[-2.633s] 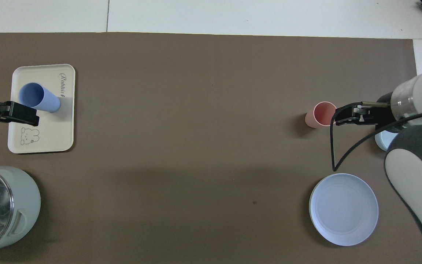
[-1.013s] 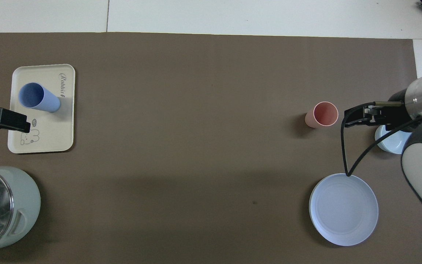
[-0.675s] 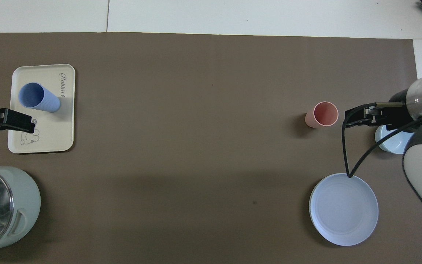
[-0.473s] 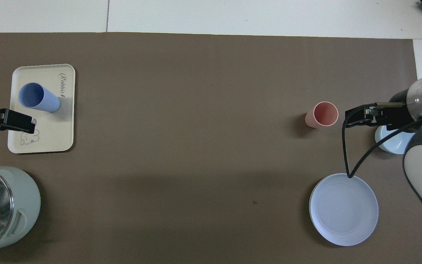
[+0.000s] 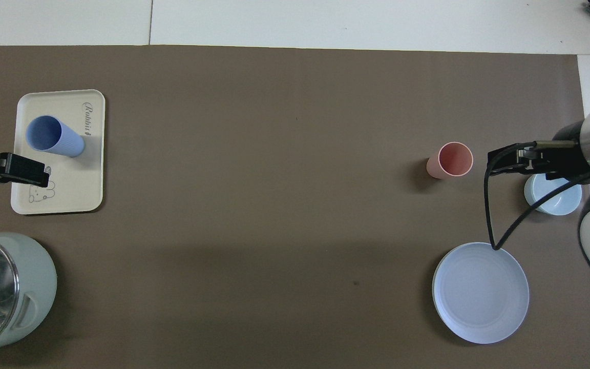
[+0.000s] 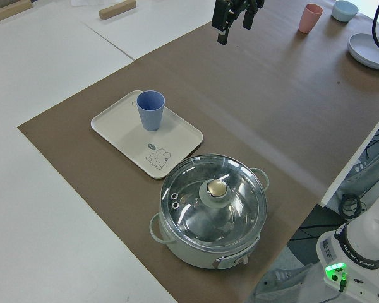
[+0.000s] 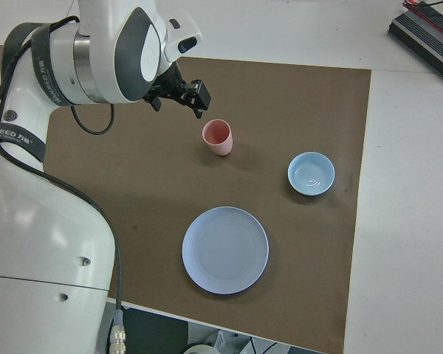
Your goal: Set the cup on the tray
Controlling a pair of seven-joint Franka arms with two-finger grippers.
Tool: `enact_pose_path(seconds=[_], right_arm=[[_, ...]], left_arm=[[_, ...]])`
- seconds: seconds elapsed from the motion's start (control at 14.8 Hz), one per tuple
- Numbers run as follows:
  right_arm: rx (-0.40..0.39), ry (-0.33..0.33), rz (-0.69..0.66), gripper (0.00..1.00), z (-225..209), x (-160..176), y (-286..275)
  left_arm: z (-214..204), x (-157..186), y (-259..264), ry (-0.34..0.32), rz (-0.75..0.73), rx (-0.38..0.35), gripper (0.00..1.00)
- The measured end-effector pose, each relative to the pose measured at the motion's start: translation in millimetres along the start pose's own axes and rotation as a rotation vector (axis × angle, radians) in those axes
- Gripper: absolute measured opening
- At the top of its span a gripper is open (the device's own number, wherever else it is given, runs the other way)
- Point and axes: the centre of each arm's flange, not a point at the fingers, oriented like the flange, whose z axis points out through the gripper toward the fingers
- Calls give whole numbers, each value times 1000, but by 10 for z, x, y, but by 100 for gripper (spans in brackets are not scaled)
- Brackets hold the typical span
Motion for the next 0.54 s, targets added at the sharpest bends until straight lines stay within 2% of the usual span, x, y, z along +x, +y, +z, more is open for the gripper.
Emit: enact_pose_path(seconds=[0.54], right_arm=[[0,1,1,100,-30,-2,7]], left_arm=[[16,-3,10,-4,2,0,100]])
